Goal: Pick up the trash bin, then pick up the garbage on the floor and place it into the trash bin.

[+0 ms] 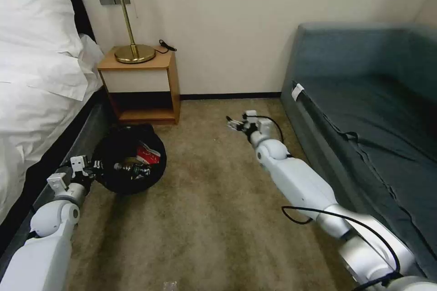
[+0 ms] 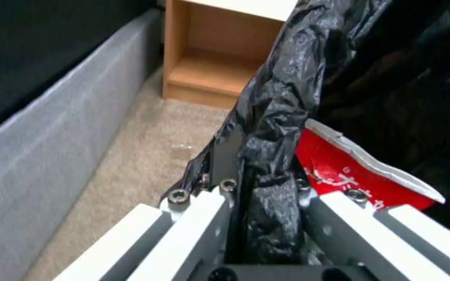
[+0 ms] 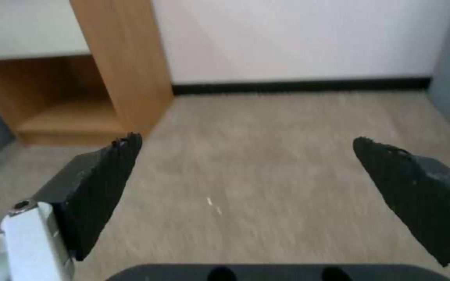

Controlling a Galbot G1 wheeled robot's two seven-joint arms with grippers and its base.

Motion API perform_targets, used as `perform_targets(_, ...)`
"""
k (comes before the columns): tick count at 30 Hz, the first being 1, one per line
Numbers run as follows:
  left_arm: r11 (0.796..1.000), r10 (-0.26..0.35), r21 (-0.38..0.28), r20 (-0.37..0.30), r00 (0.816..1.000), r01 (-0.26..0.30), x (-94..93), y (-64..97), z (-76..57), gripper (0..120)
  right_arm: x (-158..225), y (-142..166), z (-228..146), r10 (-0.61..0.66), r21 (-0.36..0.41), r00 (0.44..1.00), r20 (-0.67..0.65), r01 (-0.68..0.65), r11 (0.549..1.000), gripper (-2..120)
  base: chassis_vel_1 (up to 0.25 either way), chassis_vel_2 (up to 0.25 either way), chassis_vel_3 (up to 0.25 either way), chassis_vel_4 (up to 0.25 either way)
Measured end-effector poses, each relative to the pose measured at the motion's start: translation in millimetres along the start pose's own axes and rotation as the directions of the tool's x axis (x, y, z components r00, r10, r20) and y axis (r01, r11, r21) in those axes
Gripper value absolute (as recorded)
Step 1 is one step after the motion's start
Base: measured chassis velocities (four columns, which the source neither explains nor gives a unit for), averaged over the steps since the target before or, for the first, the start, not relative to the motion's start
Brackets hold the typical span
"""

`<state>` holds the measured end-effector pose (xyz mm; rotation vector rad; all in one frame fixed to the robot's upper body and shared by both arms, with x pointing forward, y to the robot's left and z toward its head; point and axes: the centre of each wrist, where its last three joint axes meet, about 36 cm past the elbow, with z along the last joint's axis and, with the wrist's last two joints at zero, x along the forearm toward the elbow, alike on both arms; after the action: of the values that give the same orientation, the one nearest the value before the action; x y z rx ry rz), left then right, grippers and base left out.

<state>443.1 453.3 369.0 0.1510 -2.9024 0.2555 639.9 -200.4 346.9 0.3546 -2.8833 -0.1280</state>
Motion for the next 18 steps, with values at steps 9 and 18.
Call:
perform_targets(9, 0.958, -0.028, 0.280, -0.094, 0.995, 0.053, 0.7, -19.1, -14.9, 1, 33.4, -17.5, 43.5, 0.005, 0.000, 1.000, -0.016, -0.005, 1.000, 100, 0.000, 0.000, 0.000, 0.000)
perform_targets(18, 0.861, -0.075, 0.449, -0.353, 0.932, 0.239, -10.3, -34.8, -41.5, 1, 45.6, -14.1, 52.1, -0.037, 0.054, 0.999, 0.002, 0.037, 0.998, 100, 0.000, 0.000, 0.000, 0.000)
